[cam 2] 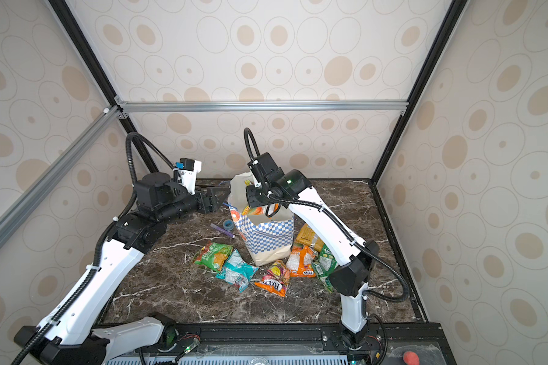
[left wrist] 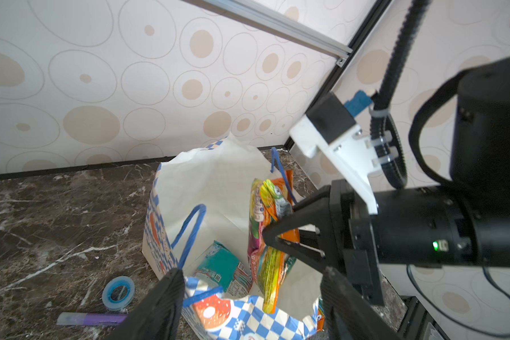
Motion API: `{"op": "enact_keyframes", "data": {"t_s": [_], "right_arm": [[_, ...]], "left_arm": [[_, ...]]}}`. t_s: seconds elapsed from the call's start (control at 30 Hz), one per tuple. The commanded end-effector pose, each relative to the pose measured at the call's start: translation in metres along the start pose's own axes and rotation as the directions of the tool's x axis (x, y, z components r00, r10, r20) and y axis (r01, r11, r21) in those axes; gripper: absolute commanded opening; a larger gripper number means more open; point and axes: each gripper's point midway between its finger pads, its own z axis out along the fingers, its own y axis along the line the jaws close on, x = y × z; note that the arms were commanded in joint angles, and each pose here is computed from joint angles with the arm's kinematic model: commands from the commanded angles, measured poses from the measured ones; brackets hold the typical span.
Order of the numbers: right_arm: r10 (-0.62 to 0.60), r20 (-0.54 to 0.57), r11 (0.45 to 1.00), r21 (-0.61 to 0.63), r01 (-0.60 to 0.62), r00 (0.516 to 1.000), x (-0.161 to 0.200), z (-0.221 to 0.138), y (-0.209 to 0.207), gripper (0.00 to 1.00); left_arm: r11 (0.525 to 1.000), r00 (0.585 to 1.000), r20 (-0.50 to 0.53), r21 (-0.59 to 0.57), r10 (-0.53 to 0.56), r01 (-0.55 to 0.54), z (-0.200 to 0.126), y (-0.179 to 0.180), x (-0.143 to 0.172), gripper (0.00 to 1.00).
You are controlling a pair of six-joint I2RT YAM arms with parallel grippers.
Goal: Take the snacks out of the paper bag
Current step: Pick up the snack from the paper bag, then place the snack at the middle-right of the table.
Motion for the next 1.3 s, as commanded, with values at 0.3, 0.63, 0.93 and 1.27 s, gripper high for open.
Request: {"op": "enact_keyframes", "data": {"t_s": [0.3, 0.63, 0.93, 1.27], "right_arm": [[0.103, 0.302, 0.93, -0.367, 0.016, 0.948, -0.084, -0.116, 0.075, 0.0], [0.13, 0.439, 0.938, -0.346, 0.033, 0.889, -0.097, -0.177, 0.06, 0.0], [0.138, 0.389, 0.973, -0.224, -0.051, 0.911, -0.077, -0.146, 0.022, 0.0], [0.256, 0.459, 0.966, -0.098, -0.237, 0.851, -0.053, -0.175, -0.075, 0.0]], "left_arm": [[0.973, 0.979, 0.204, 0.226, -0.005, -0.043, -0.054, -0.059, -0.038, 0.9], [0.952, 0.982, 0.19, 0.298, 0.011, -0.068, -0.041, -0.077, -0.027, 0.98], [0.949, 0.989, 0.145, 0.304, 0.036, -0.079, -0.024, -0.091, -0.017, 0.98], [0.95, 0.981, 0.041, 0.246, 0.19, -0.194, 0.009, -0.127, 0.017, 0.98]]}}
